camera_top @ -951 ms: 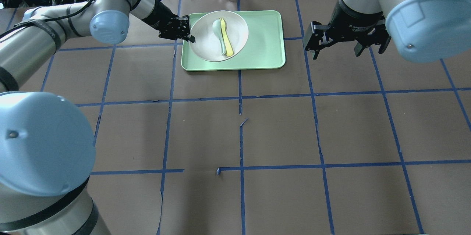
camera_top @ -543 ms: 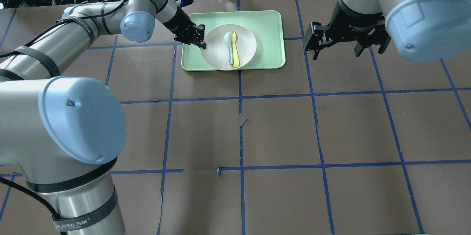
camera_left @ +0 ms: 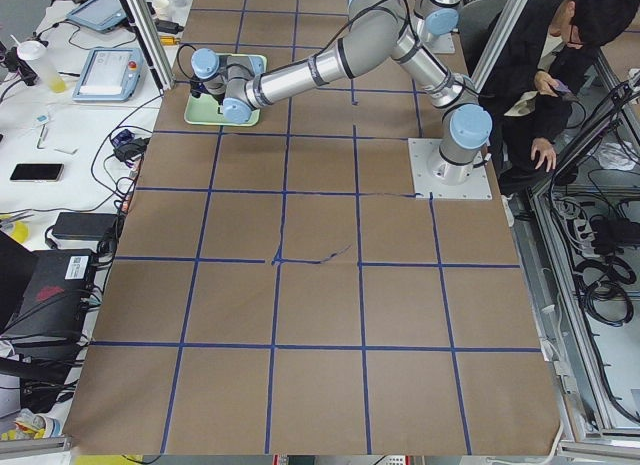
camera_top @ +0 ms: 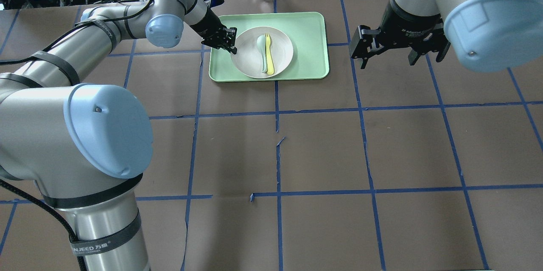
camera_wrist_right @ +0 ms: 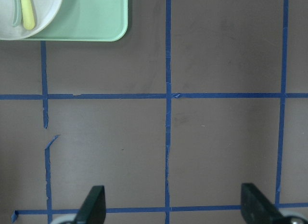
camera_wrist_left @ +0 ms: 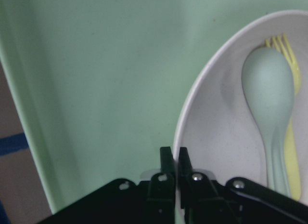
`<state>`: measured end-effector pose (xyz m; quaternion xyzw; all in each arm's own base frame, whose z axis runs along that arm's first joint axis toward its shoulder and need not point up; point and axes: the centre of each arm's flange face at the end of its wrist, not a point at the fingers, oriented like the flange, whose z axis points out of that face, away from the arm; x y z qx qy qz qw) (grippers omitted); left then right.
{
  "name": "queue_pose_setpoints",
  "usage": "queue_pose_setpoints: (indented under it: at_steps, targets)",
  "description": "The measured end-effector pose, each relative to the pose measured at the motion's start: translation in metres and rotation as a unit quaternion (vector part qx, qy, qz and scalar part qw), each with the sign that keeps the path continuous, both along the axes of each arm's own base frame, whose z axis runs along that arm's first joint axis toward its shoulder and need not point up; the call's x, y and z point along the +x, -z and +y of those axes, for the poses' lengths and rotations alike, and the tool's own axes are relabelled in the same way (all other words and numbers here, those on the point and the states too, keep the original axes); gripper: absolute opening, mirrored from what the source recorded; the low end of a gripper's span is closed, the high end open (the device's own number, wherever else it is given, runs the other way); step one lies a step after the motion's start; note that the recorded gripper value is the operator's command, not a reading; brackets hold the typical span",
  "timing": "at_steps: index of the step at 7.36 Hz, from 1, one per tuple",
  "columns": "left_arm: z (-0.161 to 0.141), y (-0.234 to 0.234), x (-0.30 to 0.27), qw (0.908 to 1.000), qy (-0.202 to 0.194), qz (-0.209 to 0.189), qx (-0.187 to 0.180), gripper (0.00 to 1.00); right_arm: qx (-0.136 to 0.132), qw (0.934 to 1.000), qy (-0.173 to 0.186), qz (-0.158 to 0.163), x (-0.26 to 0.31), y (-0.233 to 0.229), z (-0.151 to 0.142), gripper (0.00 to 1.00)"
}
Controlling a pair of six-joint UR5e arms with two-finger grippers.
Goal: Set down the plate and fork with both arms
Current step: 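Lower the plate onto the tray and open the left gripper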
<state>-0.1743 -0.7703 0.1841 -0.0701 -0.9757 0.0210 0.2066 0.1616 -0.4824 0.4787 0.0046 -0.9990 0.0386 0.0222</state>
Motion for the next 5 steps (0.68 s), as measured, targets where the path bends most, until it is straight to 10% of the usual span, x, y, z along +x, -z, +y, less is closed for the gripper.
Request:
queue_pose_setpoints:
  at_steps: [5]
  targets:
    - [-0.016, 0.002, -0.002, 0.9998, -0.020, 0.001, -0.003, 0.00, 0.001, 1.0000, 0.000, 0.000, 0.000, 0.001, 0.000, 1.00]
